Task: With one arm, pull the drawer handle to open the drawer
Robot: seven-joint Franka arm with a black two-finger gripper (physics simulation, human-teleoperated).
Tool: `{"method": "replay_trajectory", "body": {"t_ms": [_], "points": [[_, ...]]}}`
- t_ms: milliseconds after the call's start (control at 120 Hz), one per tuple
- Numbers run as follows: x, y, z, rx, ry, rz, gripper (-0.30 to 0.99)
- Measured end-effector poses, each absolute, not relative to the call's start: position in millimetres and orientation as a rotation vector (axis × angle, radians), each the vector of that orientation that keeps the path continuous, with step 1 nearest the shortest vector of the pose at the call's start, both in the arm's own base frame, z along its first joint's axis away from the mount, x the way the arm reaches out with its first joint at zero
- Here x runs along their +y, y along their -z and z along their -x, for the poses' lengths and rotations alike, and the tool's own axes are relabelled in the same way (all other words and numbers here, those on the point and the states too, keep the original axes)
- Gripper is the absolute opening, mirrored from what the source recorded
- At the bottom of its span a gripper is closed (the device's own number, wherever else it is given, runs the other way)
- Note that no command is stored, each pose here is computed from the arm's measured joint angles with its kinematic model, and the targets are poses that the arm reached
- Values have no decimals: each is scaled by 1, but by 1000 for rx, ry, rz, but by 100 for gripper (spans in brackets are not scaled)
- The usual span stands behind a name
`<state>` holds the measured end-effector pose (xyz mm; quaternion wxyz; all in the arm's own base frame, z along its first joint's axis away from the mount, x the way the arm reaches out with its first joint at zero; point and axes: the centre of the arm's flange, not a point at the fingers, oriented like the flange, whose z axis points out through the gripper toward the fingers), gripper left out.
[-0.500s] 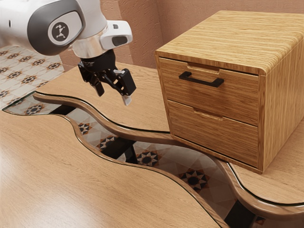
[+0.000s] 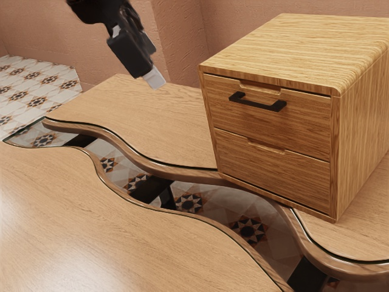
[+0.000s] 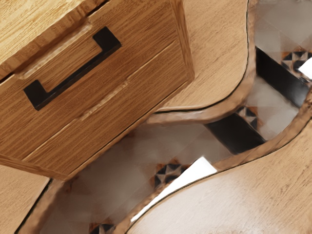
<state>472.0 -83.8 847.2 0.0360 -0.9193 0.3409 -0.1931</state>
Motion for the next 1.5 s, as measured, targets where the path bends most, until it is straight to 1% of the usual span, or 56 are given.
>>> {"method": "replay_trajectory", "body": {"t_ms": [58,167,250,283,400,483,633,850,983,1050,1183,1267,1367,1500], "points": [[-96,-845,-468,1254,567,2753,69],[-75,-839,-474,1442,525,2649,69],[-64,-798,-499,1566,448,2596,69],[-63,-786,-500,1614,439,2565,69],[-73,-772,-458,1763,513,2390,69],[-83,-774,-448,1842,577,2265,69],[-98,-774,-454,1942,626,2105,69],[-93,-752,-481,1992,603,2046,69],[-92,-737,-487,2013,583,2029,69],[-93,-741,-482,2004,597,2020,63],[-97,-740,-477,1990,604,2036,39],[-107,-735,-481,1988,608,2047,27],[-111,-726,-492,1972,599,2070,20],[-107,-724,-500,1915,569,2049,15]]}}
